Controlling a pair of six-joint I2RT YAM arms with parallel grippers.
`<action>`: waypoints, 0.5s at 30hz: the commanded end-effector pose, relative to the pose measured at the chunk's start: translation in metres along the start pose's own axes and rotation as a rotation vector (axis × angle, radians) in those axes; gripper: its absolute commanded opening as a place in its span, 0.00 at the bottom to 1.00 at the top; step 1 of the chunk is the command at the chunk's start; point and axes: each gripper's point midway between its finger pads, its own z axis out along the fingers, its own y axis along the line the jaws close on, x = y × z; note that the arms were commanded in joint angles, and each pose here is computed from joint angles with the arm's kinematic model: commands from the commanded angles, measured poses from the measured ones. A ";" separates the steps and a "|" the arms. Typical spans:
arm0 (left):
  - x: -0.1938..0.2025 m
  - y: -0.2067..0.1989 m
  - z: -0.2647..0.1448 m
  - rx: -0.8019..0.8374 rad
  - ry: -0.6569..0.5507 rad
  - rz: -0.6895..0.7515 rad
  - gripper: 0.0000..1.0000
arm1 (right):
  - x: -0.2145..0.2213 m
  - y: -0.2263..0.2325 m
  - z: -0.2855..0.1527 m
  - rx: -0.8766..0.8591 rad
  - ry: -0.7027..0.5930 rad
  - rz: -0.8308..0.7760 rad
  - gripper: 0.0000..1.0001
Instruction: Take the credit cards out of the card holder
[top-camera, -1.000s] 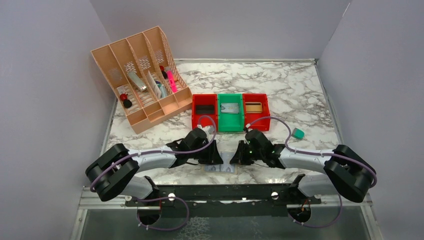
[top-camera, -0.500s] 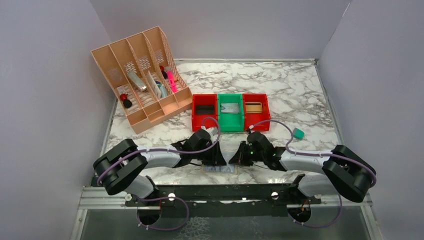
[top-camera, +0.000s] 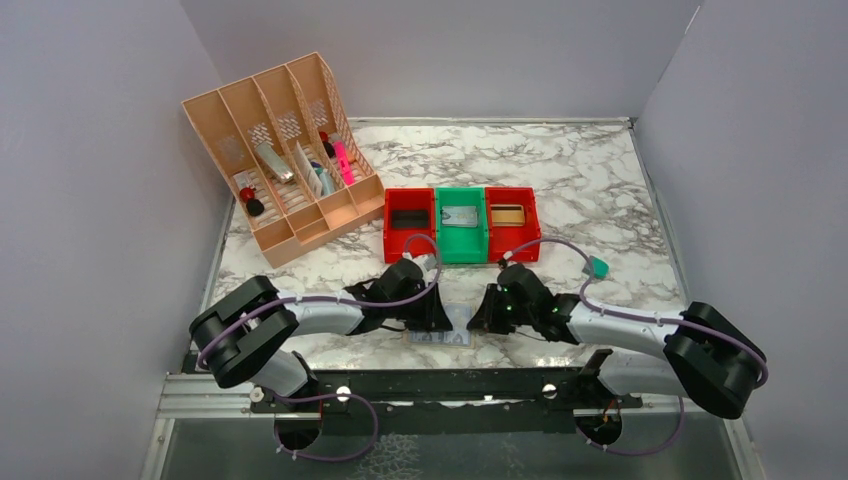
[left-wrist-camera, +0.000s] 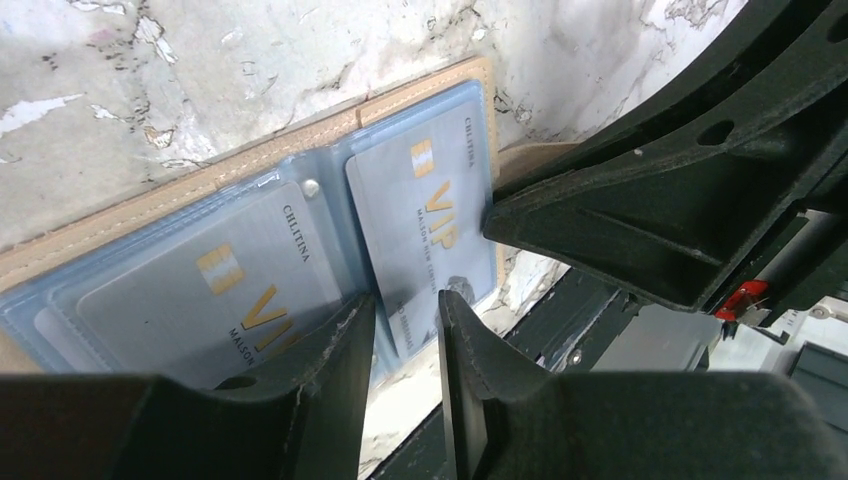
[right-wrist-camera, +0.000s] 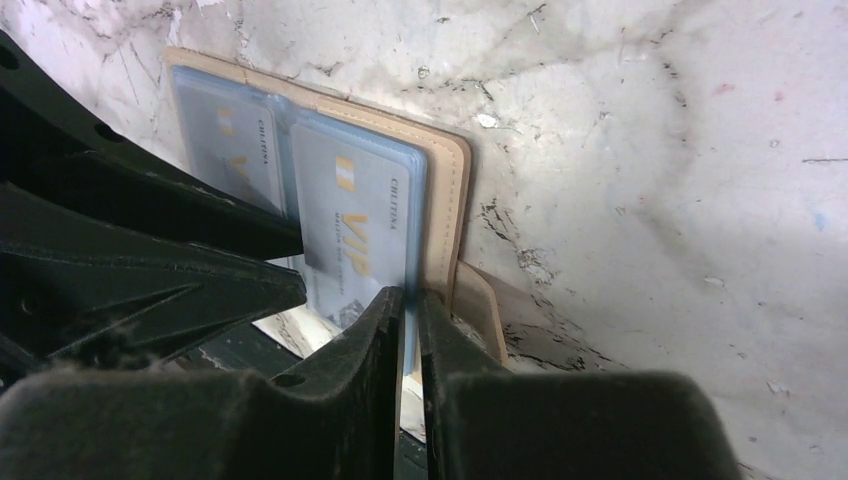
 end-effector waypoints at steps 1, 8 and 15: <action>0.009 0.012 0.006 -0.049 0.030 0.025 0.33 | 0.016 -0.029 0.005 0.103 0.060 -0.033 0.15; 0.007 -0.005 0.009 0.021 0.029 0.037 0.29 | 0.023 -0.032 0.011 0.102 0.084 -0.007 0.10; 0.001 -0.002 0.006 -0.004 -0.009 0.033 0.14 | 0.026 -0.038 0.010 0.122 0.087 0.011 0.09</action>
